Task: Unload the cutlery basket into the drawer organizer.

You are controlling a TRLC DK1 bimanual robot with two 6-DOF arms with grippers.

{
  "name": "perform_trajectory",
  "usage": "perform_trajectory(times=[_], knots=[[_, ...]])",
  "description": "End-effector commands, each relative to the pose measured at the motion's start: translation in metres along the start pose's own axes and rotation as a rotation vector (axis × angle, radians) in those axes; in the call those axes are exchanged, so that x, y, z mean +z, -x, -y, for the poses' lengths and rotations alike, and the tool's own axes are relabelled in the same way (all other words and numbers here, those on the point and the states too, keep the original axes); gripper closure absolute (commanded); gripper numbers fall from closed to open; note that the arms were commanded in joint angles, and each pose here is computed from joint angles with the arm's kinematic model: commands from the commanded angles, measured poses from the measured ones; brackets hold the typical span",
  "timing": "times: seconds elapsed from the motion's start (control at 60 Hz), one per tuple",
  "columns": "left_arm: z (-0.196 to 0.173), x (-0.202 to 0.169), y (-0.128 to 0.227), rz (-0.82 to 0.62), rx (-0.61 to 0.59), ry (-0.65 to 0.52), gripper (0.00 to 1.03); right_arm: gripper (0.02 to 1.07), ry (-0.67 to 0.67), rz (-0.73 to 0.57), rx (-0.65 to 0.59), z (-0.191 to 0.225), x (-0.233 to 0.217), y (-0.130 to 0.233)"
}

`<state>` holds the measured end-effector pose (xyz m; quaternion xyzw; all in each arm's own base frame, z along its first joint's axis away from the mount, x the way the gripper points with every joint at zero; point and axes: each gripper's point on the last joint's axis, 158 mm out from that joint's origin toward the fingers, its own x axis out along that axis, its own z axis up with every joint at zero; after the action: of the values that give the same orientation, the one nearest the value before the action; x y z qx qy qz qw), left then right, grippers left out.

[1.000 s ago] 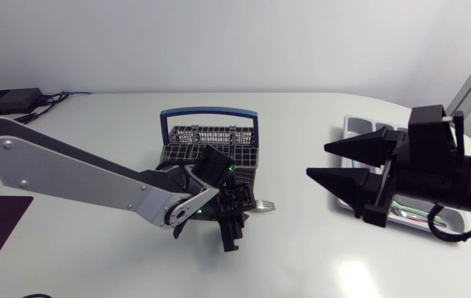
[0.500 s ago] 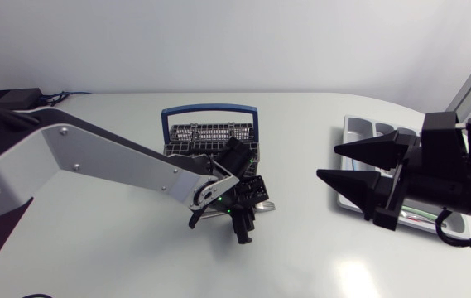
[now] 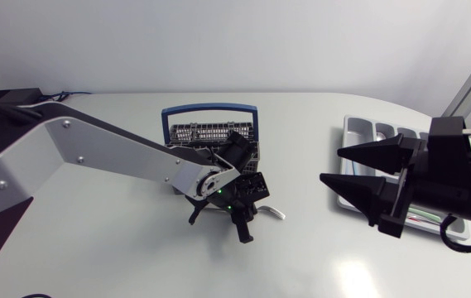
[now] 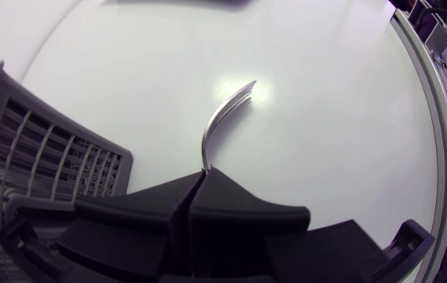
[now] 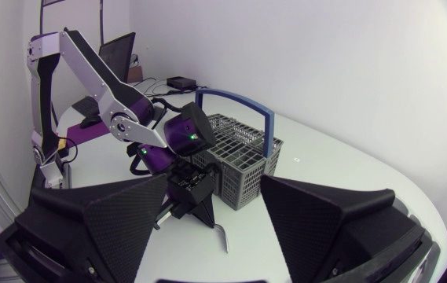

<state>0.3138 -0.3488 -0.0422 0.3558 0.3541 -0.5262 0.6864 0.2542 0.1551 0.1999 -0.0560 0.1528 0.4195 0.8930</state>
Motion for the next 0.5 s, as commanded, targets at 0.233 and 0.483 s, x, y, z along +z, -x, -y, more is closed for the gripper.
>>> perform_trajectory(times=[0.233, 0.483], knots=[[0.023, 0.0, 0.015, 0.029, -0.093, 0.068, 0.94, 0.21, -0.025, -0.01, -0.02, 0.004, -0.012, 0.01], [0.004, 0.05, 0.066, 0.174, -0.039, 0.166, 0.94, 0.21, -0.081, 0.008, -0.063, 0.017, -0.006, 0.019]])
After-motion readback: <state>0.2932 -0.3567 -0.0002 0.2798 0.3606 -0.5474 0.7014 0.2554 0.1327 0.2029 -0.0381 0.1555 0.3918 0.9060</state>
